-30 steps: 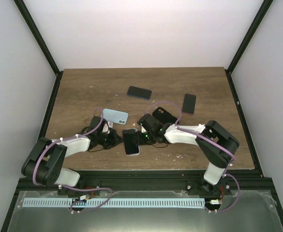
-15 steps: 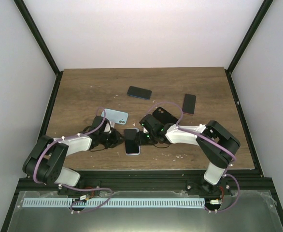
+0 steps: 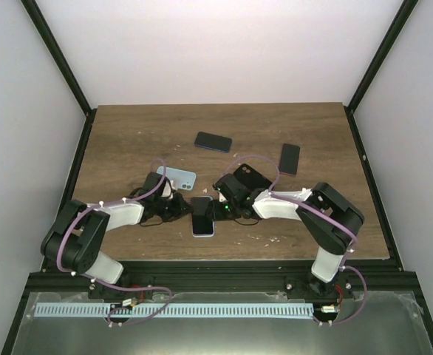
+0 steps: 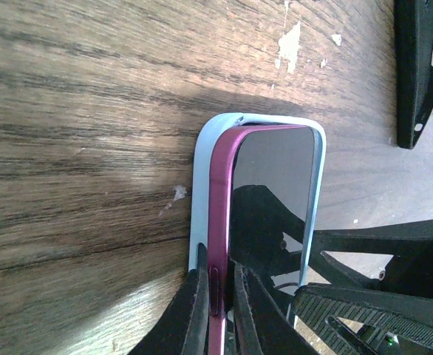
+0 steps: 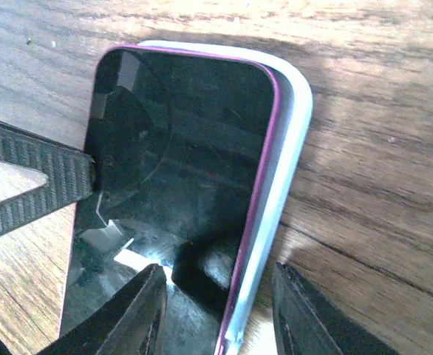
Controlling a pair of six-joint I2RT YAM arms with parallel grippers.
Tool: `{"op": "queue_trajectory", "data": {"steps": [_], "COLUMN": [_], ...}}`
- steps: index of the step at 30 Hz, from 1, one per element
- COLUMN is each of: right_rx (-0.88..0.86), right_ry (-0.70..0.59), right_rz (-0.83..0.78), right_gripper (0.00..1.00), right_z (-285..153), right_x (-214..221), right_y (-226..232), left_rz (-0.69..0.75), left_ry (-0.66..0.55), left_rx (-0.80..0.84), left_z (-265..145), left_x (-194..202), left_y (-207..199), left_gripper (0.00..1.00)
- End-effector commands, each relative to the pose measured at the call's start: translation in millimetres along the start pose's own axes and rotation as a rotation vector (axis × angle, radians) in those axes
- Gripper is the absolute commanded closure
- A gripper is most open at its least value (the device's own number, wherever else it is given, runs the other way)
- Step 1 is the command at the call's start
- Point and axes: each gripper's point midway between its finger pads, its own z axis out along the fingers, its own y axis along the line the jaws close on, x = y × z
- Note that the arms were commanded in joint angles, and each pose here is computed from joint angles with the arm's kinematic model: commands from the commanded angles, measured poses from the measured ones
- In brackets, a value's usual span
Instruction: Put the phone into the phone case
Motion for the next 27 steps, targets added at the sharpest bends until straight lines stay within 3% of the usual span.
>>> {"op": "queue_trajectory", "data": {"steps": [1, 10, 19, 27], "right_rx": [-0.034, -0.105, -0.112, -0.031], "right_ry": [-0.015, -0.027, -0.072, -0.071], "right_rz": [-0.029, -0.058, -0.133, -0.1], "right_gripper": [0.6, 0.63, 0.64, 0.65], "right_z": [8, 10, 6, 4], "right_x": [-7, -6, -13, -11], "right_y": [4, 13, 16, 0], "left_rz": [0.027, 0.067, 0.084, 0.097], "left_ry": [0.014, 0.031, 0.013, -0.066], "left_rx": [0.033, 0.04, 0.023, -0.028], "left_z": [7, 16, 10, -6], "left_x": [-1, 8, 9, -1], "left_y": [-7, -12, -11, -12], "left_gripper": [0.95, 0.96, 0.77, 0.74]}}
